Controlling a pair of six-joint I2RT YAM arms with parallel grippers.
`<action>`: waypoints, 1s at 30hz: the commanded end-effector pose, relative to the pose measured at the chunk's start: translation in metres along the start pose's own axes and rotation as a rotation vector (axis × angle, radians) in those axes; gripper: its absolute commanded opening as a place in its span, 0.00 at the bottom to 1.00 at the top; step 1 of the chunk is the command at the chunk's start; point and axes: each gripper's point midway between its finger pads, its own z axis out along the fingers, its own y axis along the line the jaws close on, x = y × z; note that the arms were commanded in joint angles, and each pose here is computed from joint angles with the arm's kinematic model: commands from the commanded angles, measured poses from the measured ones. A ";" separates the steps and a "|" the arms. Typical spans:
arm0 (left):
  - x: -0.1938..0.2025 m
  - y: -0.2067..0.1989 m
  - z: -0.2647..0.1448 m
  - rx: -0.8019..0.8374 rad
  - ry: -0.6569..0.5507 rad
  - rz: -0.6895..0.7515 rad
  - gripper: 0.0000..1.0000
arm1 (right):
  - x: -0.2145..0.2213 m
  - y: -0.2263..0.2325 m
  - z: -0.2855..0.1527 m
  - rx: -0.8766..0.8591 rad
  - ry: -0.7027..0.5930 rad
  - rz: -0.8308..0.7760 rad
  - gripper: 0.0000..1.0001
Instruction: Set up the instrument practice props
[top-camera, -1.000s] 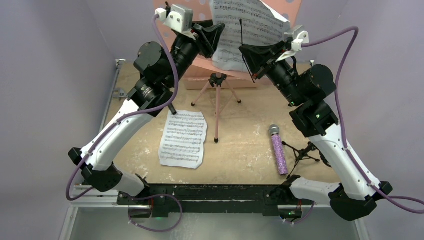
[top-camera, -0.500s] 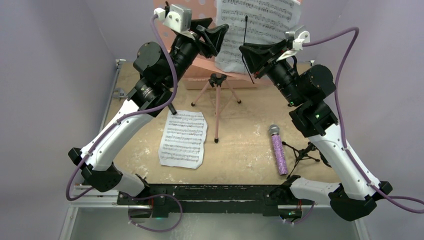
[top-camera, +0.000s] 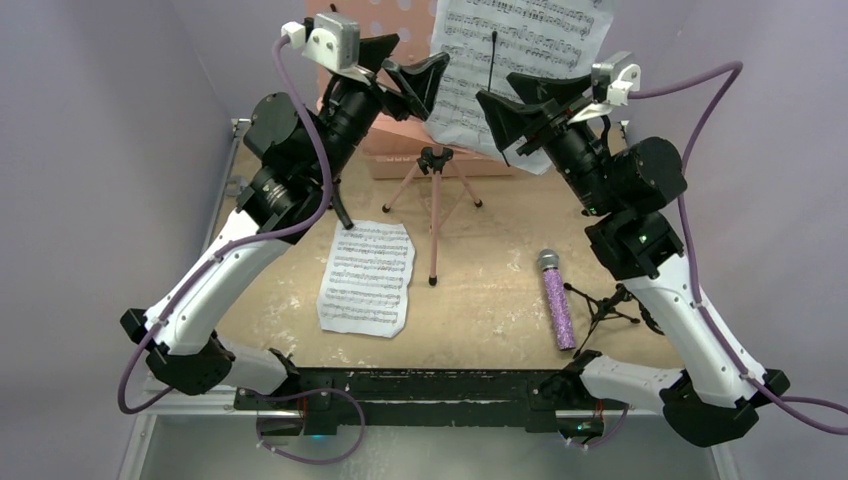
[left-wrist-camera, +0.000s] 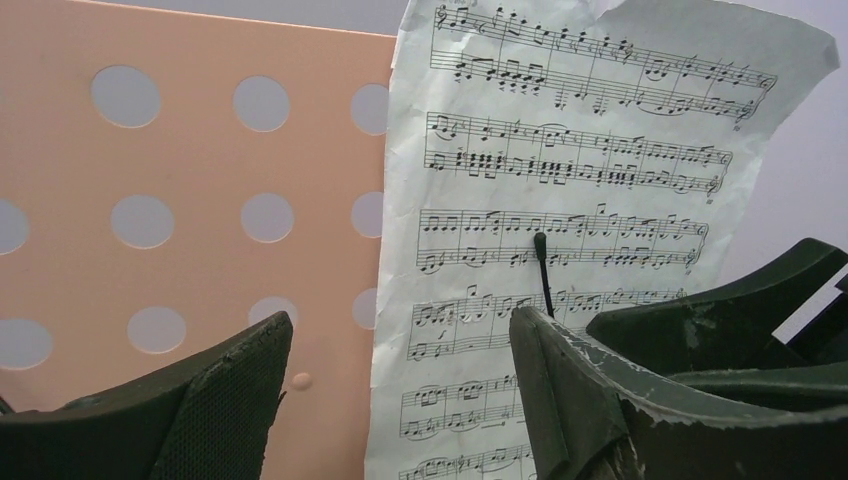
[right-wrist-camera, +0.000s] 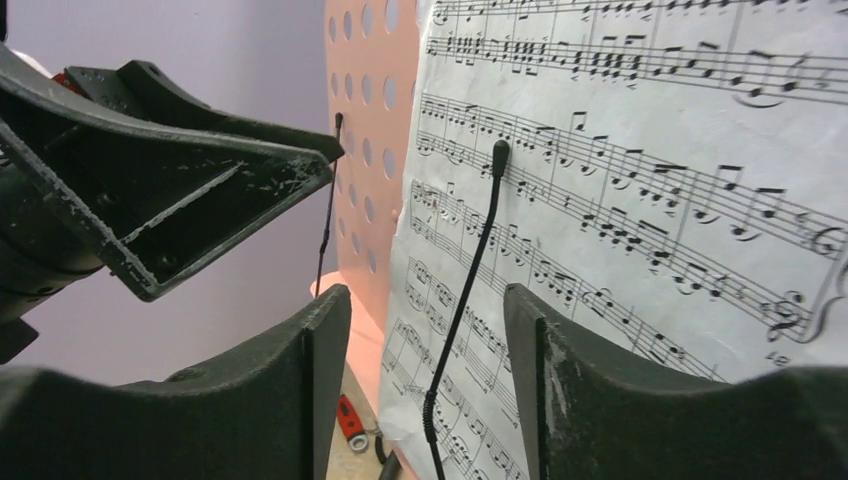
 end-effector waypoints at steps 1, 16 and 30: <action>-0.012 0.009 -0.014 -0.038 -0.008 0.012 0.79 | -0.021 -0.001 -0.005 0.016 -0.065 -0.013 0.62; 0.011 0.023 -0.054 -0.102 0.091 -0.027 0.86 | -0.001 -0.039 0.000 0.201 0.014 -0.101 0.74; 0.051 0.024 -0.103 -0.087 0.194 -0.087 0.90 | -0.015 -0.023 -0.019 0.105 -0.048 -0.193 0.83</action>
